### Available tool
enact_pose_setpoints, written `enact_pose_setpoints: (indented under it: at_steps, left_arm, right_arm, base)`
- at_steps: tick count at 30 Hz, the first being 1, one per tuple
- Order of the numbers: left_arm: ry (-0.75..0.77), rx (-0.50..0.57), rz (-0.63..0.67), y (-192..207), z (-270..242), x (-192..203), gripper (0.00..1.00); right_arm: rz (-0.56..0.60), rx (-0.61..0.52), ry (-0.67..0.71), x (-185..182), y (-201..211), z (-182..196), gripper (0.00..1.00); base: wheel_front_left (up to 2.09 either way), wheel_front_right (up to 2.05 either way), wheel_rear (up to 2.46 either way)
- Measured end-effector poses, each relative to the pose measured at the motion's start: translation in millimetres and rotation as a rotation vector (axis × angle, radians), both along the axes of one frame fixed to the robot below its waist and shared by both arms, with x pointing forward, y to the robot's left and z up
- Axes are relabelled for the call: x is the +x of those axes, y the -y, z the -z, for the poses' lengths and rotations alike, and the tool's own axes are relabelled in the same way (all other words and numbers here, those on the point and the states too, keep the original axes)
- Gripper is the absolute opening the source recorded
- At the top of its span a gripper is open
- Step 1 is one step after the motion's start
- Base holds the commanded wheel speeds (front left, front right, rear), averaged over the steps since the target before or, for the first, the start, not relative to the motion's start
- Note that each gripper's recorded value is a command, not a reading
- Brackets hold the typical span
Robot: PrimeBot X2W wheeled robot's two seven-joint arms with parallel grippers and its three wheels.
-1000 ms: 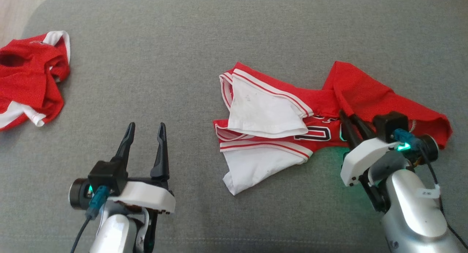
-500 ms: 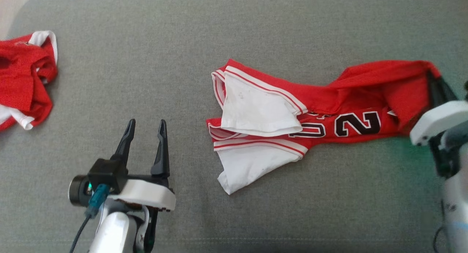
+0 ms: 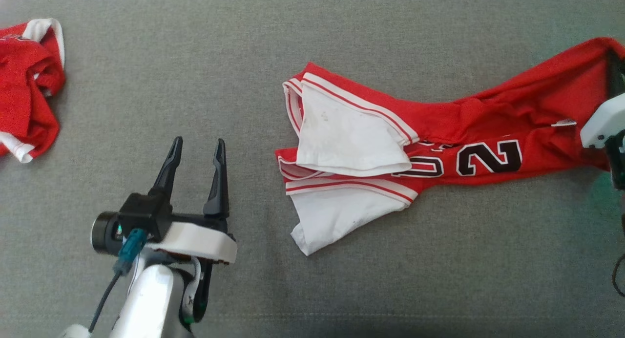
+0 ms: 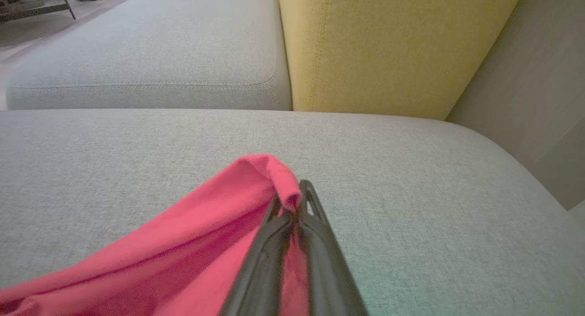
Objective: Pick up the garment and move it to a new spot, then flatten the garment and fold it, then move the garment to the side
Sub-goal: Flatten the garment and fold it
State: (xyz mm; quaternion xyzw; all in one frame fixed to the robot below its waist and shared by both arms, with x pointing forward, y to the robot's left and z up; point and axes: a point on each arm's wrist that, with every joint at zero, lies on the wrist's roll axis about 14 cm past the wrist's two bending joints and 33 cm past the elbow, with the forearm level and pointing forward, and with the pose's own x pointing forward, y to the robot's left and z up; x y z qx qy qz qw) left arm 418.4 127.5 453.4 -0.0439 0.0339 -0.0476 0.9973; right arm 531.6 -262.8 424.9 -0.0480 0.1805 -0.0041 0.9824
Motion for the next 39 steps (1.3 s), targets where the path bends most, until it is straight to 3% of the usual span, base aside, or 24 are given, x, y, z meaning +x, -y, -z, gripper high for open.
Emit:
enact_pose_setpoints:
  at_steps: [8,15,31,39]
  left_arm:
    - [0.02,-0.007,0.029,9,-6,7,1.0]
    - [0.045,-0.01,0.039,13,-16,2,1.0]
    - [0.058,-0.002,0.042,13,-26,-27,1.0]
    - [0.062,0.013,0.038,10,-27,-36,1.0]
  right_arm:
    - [0.024,0.0,0.09,2,9,-16,1.0]
    - [-0.036,0.035,0.203,-8,-20,-42,1.0]
    - [-0.102,0.131,0.274,-129,-78,-56,1.0]
    - [-0.104,0.144,0.261,-155,-87,-67,1.0]
  base:
    - [0.0,0.0,0.0]
    - [0.0,0.0,0.0]
    - [0.0,0.0,0.0]
    - [0.0,0.0,0.0]
